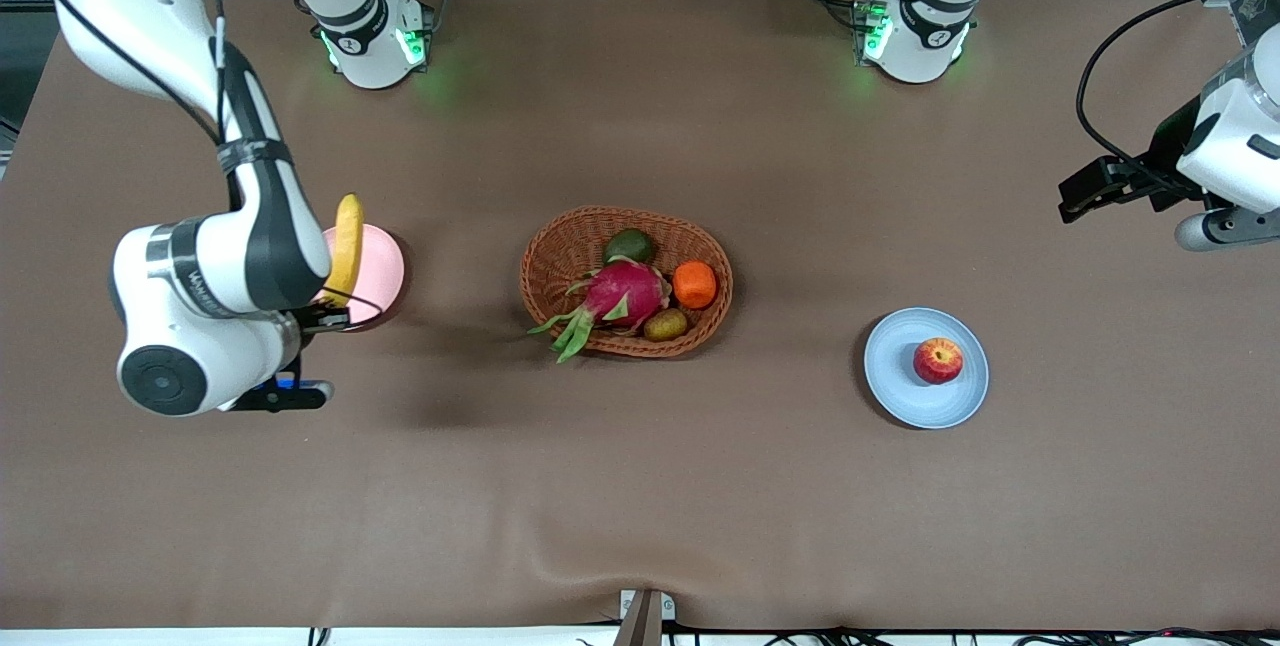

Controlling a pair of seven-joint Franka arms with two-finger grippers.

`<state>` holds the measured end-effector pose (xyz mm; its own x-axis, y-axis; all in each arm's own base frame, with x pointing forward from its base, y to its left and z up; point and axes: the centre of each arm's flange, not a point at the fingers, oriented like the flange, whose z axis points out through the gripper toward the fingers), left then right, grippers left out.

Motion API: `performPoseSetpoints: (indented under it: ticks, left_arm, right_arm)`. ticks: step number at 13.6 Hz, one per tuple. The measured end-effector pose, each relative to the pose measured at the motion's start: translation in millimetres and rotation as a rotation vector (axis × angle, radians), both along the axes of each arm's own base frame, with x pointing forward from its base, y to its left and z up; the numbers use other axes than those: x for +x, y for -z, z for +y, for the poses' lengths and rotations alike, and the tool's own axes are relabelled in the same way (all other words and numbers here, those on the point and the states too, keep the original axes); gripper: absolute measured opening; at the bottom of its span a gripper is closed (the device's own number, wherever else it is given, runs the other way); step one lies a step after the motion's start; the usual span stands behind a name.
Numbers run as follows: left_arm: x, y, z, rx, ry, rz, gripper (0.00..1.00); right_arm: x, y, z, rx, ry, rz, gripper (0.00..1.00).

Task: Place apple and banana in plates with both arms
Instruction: 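Lower the banana onto the pink plate and open the right gripper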

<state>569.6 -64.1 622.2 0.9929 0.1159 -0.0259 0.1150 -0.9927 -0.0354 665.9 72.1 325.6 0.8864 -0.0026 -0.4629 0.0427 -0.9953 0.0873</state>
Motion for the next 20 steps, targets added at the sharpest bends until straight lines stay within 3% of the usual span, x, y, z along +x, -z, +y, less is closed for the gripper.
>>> performPoseSetpoints:
  ticks: [5,11,13,16,18,20]
  left_arm:
    - [-1.6,-4.6,1.4,-0.014,-0.002,-0.004,1.0]
    - [-16.9,-18.0,1.2,-0.01,-0.009,0.017,1.0]
    - [-23.8,-24.4,-1.6,-0.007,-0.002,0.02,1.0]
    - [-31.6,-26.5,-5.7,-0.004,0.01,0.03,1.0]
    - [-37.6,-27.0,-11.4,-0.009,0.019,0.032,1.0]
    - [-43.3,-30.8,-10.5,-0.015,0.016,0.028,1.0]
  right_arm:
    - [-5.2,62.3,-19.5,0.029,-0.025,-0.047,0.14]
    - [-17.4,84.2,-26.4,0.042,-0.051,-0.011,0.14]
    - [-17.1,83.7,-27.7,0.042,-0.049,-0.014,0.29]
    - [-7.1,65.7,-33.2,0.071,-0.016,-0.046,0.63]
    - [4.2,24.1,-33.3,0.092,0.002,-0.05,0.84]
    - [16.8,-43.4,-28.2,0.102,-0.007,-0.092,1.0]
